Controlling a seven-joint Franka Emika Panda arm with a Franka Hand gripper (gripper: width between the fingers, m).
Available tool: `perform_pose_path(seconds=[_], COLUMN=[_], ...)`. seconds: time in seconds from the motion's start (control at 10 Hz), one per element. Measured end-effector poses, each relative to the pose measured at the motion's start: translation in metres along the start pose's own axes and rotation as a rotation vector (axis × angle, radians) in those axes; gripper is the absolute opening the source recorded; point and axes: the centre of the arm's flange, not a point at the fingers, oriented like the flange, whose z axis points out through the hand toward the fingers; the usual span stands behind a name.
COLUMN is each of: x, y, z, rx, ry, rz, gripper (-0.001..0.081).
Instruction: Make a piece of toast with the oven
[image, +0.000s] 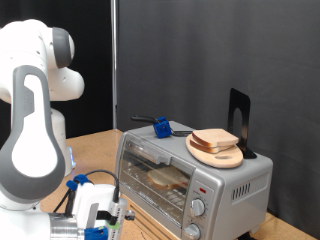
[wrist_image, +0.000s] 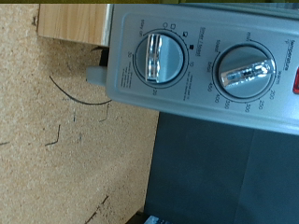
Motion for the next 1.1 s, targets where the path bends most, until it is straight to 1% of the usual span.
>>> perform_pose_path(seconds=[0.2,0.3,0.5,0.7,0.9,1.1], x=[-0.006,-0.005,0.002,0.006,0.007,0.01], y=[0.0,-0.002,-0.008,-0.015,-0.018,-0.017], z=[0.007,0.012,0.024,0.034,0.042,0.046], rx=[0.01,0.02,0.057,0.087,0.096,0.091], ry=[-0.089,-0.121,-0.137,-0.137,-0.131,-0.117], rz=[0.012,0.006,-0.071,-0.132,-0.162,-0.161], gripper=[0.0682,0.0682,0.0682,0.0682,0.0682,0.0682])
